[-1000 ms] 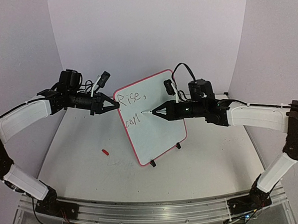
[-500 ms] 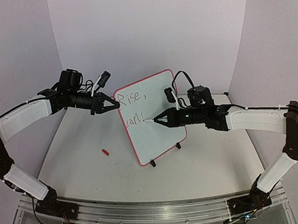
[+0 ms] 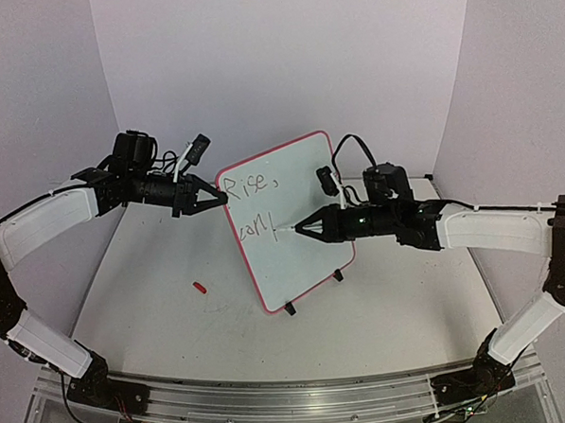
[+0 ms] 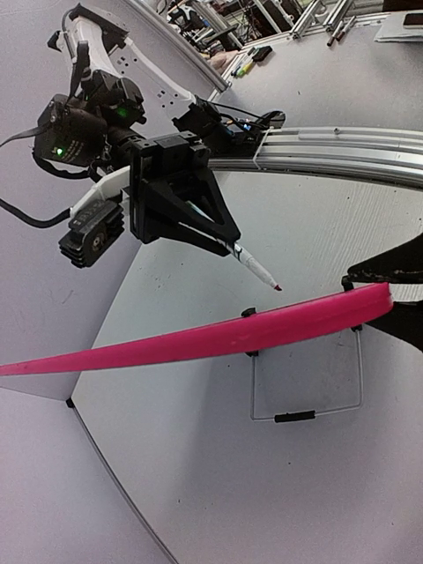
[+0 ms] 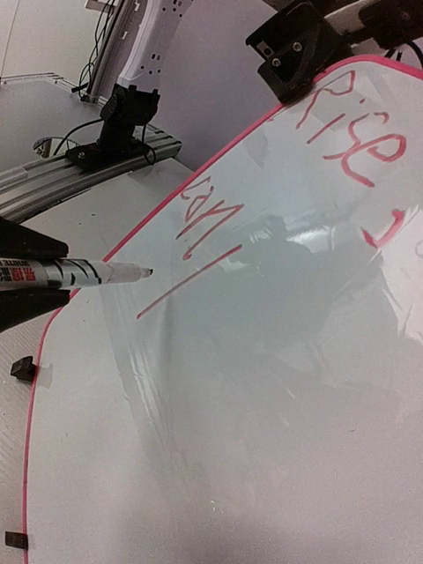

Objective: Write a sentence on the whiteboard

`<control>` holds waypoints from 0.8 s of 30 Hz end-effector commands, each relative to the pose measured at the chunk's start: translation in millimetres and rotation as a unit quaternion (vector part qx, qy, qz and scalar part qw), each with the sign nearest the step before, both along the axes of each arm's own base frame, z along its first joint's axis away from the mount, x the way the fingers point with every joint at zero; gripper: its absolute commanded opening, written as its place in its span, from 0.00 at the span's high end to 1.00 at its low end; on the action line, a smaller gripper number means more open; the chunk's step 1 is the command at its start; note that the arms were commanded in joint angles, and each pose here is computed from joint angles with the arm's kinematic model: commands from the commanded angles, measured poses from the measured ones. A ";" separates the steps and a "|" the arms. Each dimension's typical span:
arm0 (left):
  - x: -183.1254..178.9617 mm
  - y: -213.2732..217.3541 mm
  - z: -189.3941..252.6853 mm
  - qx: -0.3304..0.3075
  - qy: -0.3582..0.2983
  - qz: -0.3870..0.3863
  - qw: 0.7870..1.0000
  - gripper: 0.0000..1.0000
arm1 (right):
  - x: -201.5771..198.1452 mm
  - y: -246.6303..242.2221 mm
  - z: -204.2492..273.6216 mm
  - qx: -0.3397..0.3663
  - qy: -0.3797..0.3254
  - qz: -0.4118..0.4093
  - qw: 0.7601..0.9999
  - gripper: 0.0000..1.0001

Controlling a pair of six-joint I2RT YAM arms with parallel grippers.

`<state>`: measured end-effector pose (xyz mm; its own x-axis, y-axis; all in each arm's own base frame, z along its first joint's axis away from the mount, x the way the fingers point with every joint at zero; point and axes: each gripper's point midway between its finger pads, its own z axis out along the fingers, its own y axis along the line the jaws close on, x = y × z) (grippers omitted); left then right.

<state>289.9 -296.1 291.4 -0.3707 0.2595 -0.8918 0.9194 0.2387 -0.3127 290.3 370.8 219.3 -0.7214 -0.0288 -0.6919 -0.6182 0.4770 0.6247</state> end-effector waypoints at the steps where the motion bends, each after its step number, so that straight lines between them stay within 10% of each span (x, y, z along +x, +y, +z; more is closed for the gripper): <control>1: -19.8 -7.1 -43.8 0.050 0.061 -0.030 0.996 1.00 | 4.5 6.7 59.1 0.055 -0.053 0.004 0.997 1.00; 24: -20.4 -7.3 -44.2 0.051 0.061 -0.030 0.996 1.00 | 29.4 20.9 46.7 0.041 -0.053 -0.014 0.998 1.00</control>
<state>289.9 -296.2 291.4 -0.3702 0.2599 -0.8919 0.9196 0.2388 -0.3121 310.2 383.6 244.1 -0.6808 0.0168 -0.7323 -0.6415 0.4688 0.6072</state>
